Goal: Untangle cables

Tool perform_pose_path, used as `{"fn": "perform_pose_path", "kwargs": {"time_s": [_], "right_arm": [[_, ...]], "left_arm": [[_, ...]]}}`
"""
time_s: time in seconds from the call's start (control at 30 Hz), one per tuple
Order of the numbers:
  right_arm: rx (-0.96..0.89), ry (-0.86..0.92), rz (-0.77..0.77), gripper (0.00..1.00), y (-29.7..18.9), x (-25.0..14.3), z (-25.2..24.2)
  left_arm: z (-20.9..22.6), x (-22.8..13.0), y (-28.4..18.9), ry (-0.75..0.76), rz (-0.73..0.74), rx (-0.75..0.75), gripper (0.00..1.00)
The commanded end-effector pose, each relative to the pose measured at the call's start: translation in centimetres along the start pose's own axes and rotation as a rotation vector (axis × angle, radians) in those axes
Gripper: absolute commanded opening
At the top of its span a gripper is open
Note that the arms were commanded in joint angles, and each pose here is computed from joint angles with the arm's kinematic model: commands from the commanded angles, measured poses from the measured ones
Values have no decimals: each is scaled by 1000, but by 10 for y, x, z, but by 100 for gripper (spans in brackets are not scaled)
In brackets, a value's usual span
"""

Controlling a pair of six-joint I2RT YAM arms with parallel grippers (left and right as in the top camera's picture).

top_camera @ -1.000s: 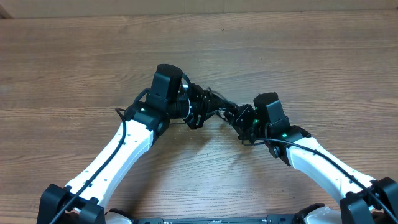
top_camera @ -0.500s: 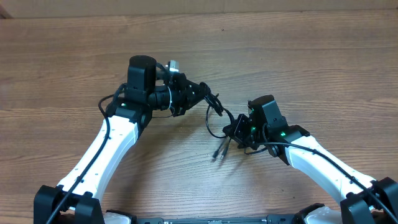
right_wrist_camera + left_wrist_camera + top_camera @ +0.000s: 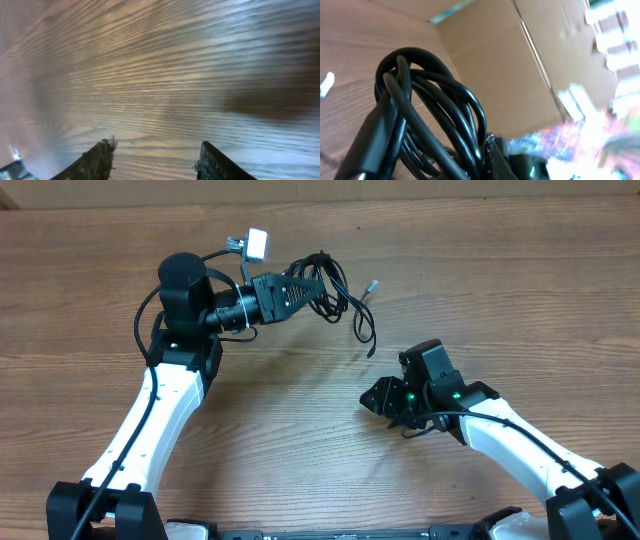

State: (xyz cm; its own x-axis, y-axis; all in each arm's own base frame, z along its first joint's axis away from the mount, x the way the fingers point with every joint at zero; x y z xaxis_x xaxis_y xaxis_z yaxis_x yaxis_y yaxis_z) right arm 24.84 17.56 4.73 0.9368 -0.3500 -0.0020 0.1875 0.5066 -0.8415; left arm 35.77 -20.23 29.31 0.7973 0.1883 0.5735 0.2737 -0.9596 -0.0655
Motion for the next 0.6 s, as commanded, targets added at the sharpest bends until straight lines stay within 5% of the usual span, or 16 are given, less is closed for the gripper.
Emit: {"fn": "perform_pose_path", "kwargs": {"time_s": [0.0, 0.17, 0.23, 0.57], "right_arm": [[33, -76, -33, 57, -37, 26, 14], [284, -357, -4, 61, -97, 25, 64], [342, -453, -27, 69, -104, 25, 75], [416, -735, -219, 76, -115, 52, 104]], "left_arm": [[-31, -19, -5, 384, 116, -165, 4], [-26, -41, -6, 662, 155, -230, 4], [-27, -49, -5, 693, 171, -259, 4], [-47, -63, -14, 771, 193, -428, 4]]}}
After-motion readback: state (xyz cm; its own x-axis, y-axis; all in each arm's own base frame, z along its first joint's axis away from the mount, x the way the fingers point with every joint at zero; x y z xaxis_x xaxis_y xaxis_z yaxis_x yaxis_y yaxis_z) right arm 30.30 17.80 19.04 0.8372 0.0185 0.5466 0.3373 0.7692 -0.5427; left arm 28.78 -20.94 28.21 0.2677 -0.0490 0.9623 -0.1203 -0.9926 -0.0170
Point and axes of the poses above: each gripper's point midway between its finger pads, its own y axis out along the fingers, its own z axis along the line the jaws close on, x = y × z, the point moved 1 cm from there along -y, back along the fingers, and after that the axes turned 4 degrees about y, right-handed, at the moved point
